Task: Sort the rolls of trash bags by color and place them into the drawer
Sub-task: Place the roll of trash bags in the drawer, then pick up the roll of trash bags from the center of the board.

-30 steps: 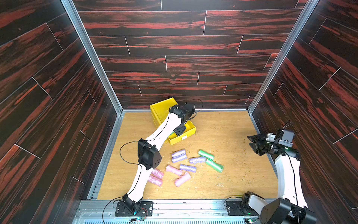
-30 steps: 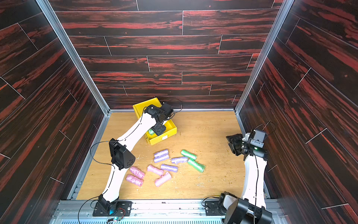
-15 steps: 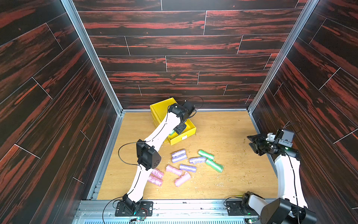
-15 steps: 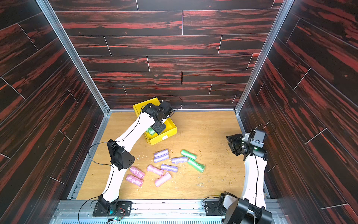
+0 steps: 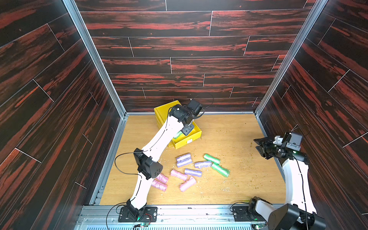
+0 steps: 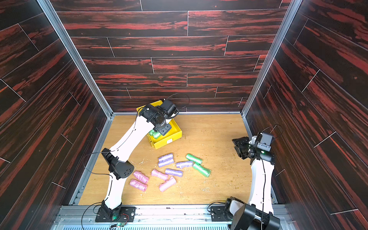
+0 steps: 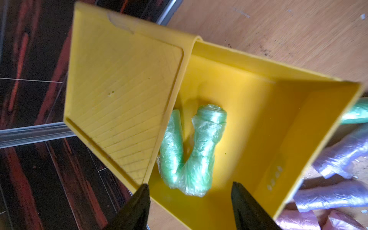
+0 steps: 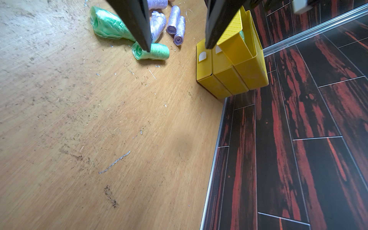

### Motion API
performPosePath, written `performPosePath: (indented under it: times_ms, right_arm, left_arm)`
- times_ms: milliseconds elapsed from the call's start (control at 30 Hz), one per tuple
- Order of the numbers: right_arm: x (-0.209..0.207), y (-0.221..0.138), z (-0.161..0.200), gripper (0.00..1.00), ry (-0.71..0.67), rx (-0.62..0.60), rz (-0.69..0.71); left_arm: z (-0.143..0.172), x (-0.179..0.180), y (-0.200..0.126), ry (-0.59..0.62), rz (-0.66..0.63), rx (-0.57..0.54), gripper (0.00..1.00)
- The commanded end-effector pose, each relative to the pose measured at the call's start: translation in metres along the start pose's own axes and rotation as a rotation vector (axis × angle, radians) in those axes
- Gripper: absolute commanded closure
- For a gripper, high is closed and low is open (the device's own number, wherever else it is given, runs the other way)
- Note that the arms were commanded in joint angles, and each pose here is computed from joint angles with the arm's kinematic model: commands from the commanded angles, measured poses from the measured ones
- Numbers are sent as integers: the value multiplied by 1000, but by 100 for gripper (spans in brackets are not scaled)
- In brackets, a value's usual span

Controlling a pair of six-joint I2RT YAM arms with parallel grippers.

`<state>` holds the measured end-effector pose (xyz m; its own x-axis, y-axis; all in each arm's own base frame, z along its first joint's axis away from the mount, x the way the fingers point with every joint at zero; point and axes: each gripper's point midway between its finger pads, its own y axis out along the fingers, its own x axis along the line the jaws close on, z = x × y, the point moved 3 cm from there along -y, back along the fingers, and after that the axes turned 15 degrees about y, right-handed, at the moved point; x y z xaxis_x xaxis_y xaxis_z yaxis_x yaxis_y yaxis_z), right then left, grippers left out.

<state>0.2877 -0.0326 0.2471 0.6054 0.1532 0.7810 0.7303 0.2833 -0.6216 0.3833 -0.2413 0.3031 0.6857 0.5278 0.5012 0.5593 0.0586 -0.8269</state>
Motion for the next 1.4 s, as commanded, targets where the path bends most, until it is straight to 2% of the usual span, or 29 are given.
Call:
performPosePath:
  times_ms: [0,100,267,400,567,733,833,1067,1367]
  right_arm:
    - [16,-8,3,52,-34,4,-44]
    - [27,-11,7,52,-91,17,-78]
    - [65,-22,26,52,-316,-5,-176]
    - [90,-17,58,52,-516,25,-199]
    - [92,23,114,53,-769,123,-39]
    - [60,62,175,52,-989,208,158]
    - [30,79,196,52,-1065,244,275]
    - [-26,95,207,47,-1130,275,467]
    - [-89,100,208,26,-1165,277,680]
  left_arm:
    - [3,23,-64,-61,-82,-143,32]
    - [11,36,-94,-126,-131,-211,32]
    - [42,59,-135,-263,-288,-332,31]
    - [69,62,-140,-338,-362,-393,20]
    - [111,60,-122,-409,-381,-328,19]
    - [152,51,-102,-473,-382,-281,18]
    - [172,48,-95,-501,-399,-266,17]
    - [201,47,-79,-553,-423,-238,14]
    - [207,45,-64,-577,-391,-233,14]
